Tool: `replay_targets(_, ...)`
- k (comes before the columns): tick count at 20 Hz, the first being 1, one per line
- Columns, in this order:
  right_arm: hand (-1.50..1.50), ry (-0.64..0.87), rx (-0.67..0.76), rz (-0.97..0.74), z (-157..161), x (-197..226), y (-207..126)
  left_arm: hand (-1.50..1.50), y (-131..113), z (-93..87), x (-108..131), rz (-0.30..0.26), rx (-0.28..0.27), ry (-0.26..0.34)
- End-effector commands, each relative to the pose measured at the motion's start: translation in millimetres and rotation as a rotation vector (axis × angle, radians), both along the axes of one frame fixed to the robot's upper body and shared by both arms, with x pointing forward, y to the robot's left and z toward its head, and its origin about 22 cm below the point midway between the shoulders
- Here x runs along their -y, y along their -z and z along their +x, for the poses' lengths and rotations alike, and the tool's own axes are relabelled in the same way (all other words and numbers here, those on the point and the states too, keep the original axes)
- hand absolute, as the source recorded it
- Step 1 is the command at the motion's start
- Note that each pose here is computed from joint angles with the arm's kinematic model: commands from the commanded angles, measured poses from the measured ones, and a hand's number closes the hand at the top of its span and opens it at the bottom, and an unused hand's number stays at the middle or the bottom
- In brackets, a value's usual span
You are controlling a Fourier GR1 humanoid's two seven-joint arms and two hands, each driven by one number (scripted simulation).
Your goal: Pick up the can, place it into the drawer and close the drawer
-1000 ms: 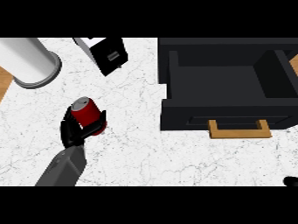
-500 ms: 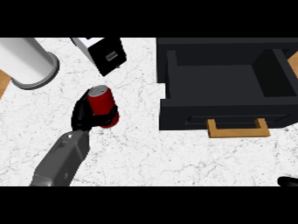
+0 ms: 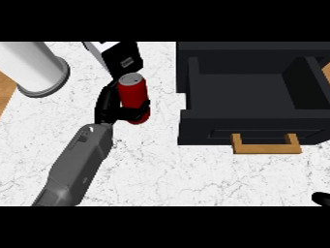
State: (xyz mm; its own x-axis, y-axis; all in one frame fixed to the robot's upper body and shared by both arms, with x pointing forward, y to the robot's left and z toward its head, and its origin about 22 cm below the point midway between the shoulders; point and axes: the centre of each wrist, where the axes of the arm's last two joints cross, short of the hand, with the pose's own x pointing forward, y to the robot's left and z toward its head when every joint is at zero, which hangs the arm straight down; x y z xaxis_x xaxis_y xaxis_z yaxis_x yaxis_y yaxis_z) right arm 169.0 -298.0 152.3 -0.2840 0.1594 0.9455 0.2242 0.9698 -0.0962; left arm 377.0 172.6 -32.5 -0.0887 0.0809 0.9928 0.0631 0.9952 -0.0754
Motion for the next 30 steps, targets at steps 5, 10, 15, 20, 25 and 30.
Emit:
replay_targets(5, -1.50, 0.013, 0.015, -0.007, -3, 2, -6, 1.50, -85, 22.5, 53, 0.012, 0.034, 0.085)
replay_targets(10, -1.50, 0.005, -0.002, 0.009, 8, 8, -3, 1.50, -146, 25.2, 74, 0.008, 0.042, 0.118)
replay_targets(15, -1.50, 0.001, 0.002, -0.002, 11, -4, 1, 1.50, -192, 30.1, 102, 0.046, 0.069, 0.120)
replay_targets(20, -1.50, 0.016, 0.007, -0.001, 12, 0, -1, 1.50, -258, 30.7, 137, 0.078, 0.076, 0.141)
replay_targets(25, -1.50, 0.005, 0.020, -0.015, 6, -4, -3, 1.50, -250, 40.2, 151, 0.104, 0.069, 0.113)
replay_targets(30, -1.50, -0.009, 0.031, -0.009, 3, 1, -5, 1.50, -269, 51.5, 166, 0.137, 0.041, 0.110)
